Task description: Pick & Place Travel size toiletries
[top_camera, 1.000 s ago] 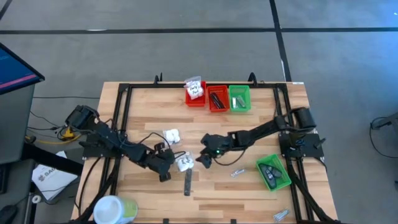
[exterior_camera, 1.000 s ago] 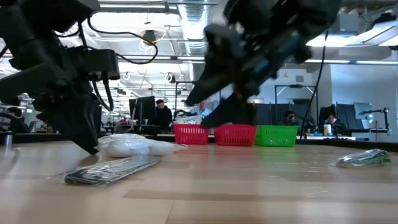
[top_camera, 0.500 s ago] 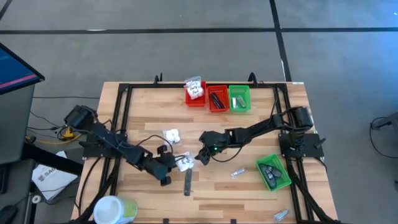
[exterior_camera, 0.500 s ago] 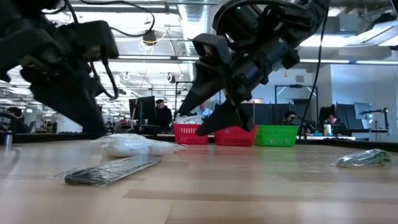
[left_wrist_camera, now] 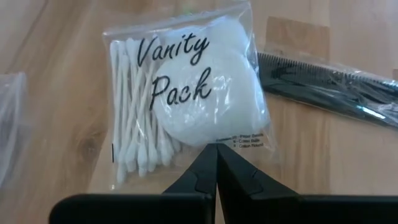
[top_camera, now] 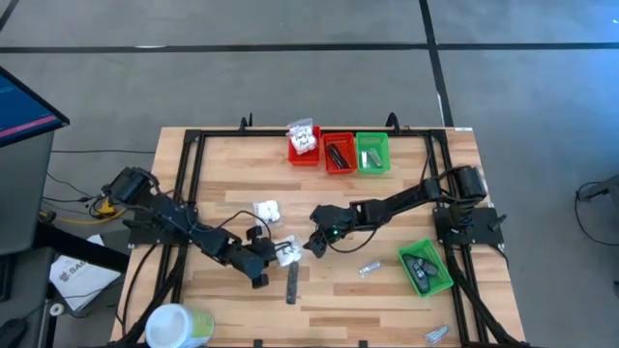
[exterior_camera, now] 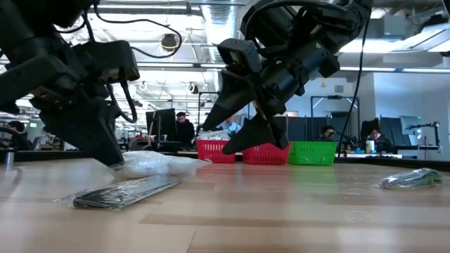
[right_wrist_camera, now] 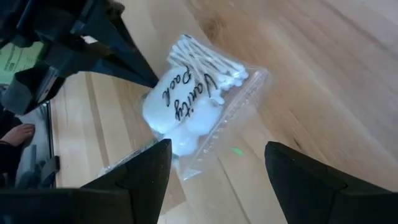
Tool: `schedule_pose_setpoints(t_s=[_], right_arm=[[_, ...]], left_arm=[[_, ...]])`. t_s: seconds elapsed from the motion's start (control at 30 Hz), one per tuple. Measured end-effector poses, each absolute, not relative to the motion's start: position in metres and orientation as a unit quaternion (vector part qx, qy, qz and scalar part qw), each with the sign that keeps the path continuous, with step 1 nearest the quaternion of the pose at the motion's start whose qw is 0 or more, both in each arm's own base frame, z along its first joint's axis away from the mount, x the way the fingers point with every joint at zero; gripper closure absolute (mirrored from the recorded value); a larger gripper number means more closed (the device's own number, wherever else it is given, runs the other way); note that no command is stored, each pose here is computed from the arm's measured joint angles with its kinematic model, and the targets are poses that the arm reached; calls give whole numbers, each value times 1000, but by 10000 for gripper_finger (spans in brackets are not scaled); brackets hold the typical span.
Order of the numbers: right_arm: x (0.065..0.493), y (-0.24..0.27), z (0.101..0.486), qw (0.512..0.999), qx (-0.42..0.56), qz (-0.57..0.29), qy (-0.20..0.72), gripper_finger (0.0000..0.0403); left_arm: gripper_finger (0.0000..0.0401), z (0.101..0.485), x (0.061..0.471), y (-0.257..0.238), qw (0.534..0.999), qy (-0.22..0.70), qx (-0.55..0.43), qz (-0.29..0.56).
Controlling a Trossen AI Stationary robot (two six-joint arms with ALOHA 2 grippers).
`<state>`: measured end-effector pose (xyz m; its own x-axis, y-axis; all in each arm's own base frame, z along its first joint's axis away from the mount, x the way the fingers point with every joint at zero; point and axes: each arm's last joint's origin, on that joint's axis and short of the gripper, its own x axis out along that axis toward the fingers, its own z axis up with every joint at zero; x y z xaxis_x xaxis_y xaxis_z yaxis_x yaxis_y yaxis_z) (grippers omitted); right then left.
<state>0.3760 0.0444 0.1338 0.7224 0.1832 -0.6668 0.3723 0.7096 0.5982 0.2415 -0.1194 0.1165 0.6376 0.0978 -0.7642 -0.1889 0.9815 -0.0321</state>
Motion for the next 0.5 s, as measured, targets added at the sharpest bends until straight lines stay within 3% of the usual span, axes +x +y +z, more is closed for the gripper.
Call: schedule_pose_setpoints(t_s=[0.27,0.5], right_arm=[[388,46,110,834,392,-43,385,154],[394,46,114,838,391,-22,380,154]], left_arm=[[400,105,246,-122,900,424,-61,83],[400,104,246,-122,901,424,-57,77]])
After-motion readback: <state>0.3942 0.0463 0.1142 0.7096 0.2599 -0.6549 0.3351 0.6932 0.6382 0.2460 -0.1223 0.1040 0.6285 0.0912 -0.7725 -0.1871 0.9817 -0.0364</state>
